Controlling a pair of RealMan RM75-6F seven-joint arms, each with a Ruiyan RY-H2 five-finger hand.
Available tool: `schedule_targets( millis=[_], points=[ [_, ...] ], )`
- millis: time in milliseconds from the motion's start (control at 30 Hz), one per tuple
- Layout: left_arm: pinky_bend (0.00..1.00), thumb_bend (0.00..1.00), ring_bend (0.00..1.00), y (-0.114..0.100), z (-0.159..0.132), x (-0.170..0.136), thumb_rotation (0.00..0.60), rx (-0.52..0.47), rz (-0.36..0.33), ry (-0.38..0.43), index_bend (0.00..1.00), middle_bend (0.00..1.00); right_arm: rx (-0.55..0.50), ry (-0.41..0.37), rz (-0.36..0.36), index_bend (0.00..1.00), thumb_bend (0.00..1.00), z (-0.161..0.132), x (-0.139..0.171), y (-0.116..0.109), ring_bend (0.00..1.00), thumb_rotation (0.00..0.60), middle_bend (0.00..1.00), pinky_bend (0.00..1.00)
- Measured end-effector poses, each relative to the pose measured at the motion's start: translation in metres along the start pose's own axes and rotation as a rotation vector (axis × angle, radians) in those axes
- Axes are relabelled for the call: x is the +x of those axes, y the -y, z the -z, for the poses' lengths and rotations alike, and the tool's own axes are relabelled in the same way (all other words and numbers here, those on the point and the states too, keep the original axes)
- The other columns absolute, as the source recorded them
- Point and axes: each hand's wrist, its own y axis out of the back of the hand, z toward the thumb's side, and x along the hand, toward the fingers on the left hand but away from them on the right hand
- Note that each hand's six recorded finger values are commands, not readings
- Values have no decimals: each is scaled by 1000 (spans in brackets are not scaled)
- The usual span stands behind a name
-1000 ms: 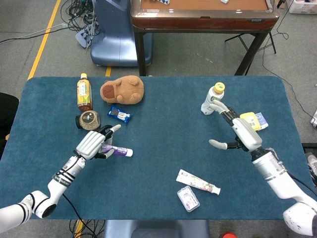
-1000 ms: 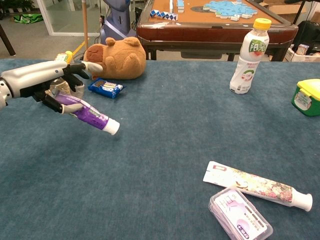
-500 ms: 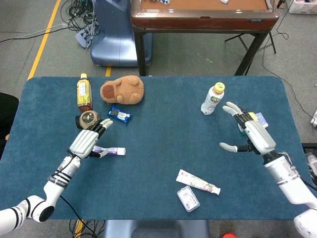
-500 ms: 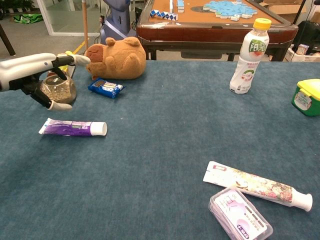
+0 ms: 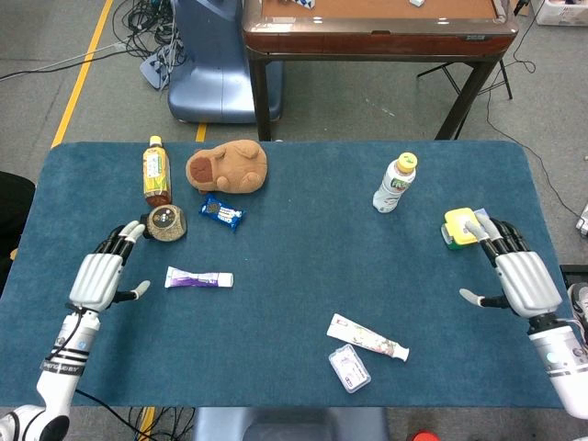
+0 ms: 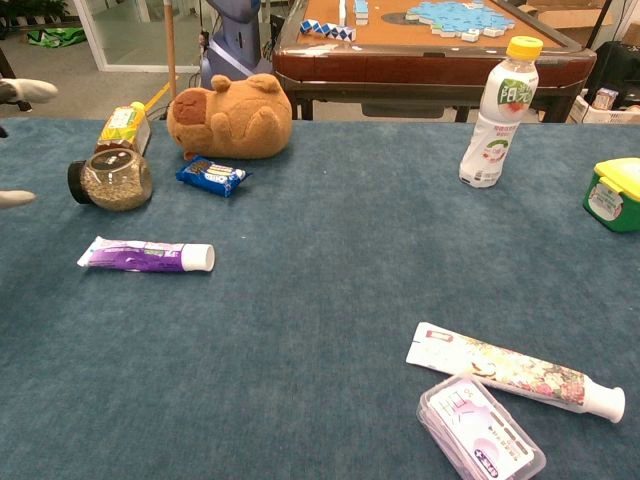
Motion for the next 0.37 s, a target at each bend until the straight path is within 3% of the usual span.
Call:
schedule_targets(
  millis=[367],
  points=[
    [186, 201, 53, -21, 31, -75, 600, 48, -40, -140, 86, 60, 57, 147, 54, 0, 115, 25, 52, 8, 0, 600, 57, 0]
  ],
)
